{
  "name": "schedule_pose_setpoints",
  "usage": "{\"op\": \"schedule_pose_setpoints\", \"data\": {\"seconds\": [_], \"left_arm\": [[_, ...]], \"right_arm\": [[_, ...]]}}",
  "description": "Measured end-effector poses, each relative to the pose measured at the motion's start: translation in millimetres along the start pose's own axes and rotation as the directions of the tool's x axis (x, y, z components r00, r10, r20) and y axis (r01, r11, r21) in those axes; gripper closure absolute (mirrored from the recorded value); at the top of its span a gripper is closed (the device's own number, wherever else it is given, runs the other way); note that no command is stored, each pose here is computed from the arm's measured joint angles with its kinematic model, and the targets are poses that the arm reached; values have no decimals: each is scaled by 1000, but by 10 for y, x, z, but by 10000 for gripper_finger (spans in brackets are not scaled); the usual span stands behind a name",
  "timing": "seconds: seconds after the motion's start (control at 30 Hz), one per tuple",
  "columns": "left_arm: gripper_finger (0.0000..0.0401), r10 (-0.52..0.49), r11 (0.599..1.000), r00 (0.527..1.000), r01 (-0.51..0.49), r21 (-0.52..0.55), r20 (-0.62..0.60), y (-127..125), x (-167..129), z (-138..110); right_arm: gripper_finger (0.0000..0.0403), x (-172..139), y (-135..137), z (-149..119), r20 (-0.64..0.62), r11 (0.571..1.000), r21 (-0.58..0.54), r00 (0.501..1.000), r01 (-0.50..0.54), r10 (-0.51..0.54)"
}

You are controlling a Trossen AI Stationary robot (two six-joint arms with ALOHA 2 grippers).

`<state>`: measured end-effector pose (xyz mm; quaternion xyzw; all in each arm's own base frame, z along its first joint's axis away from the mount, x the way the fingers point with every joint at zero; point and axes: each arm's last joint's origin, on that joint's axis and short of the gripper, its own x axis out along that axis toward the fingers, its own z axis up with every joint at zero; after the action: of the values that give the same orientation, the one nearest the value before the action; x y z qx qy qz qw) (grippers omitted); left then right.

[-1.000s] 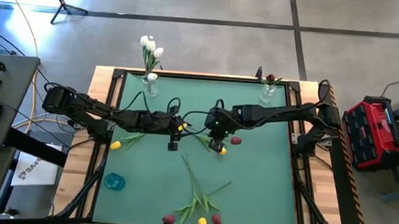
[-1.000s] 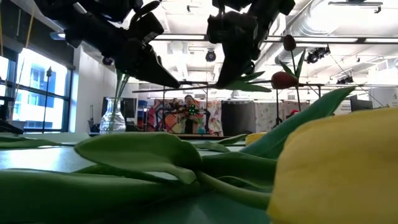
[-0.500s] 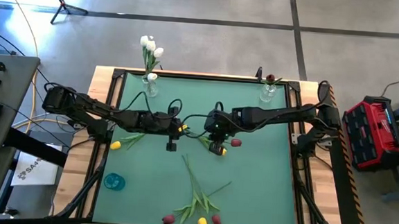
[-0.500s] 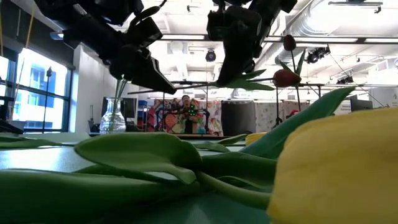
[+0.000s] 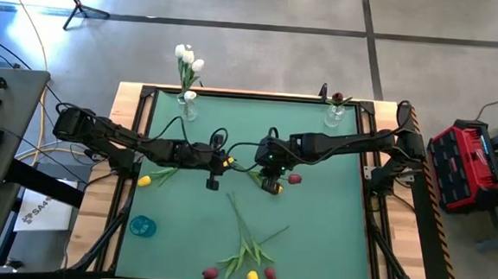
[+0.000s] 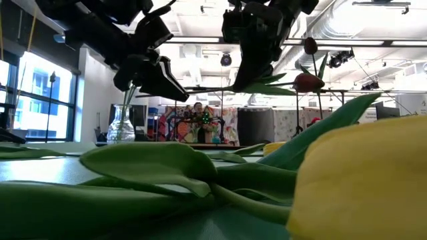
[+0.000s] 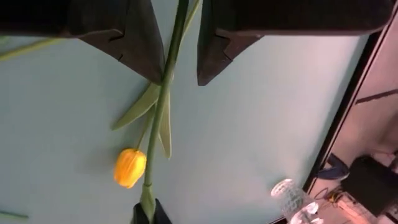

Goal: Sort flowers into vase by color
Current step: Put the red flower into the right transparent vase

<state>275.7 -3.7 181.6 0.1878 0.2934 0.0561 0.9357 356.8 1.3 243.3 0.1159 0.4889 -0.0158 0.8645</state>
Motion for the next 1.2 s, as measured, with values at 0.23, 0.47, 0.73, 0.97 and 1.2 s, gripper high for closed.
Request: {"op": "schedule_pose_setpoints", "data": {"seconds": [0.23, 0.47, 0.73, 0.97, 1.2], "left_arm": [[389, -44, 999, 999, 44, -18, -1, -14, 0, -10], [398, -55, 997, 998, 55, -51, 5, -19, -1, -6], [400, 147, 957, 989, -150, -249, -32, 79, 4, -8], [401, 328, 859, 940, -256, -443, 93, 111, -31, -116], [401, 387, 795, 885, -177, -580, 260, 82, -156, -353]], "right_arm": [[385, -2, 2, 12, 13, 1000, -12, 1000, -3, 3], [304, -129, 19, 36, 57, 1000, 21, 998, -10, 9], [252, -869, 231, 68, 385, 970, 118, 891, 212, -241], [252, -1017, 410, -182, 516, 948, 201, 796, 245, -315], [252, -676, 496, -538, 611, 981, 165, 771, 98, -180]]}}
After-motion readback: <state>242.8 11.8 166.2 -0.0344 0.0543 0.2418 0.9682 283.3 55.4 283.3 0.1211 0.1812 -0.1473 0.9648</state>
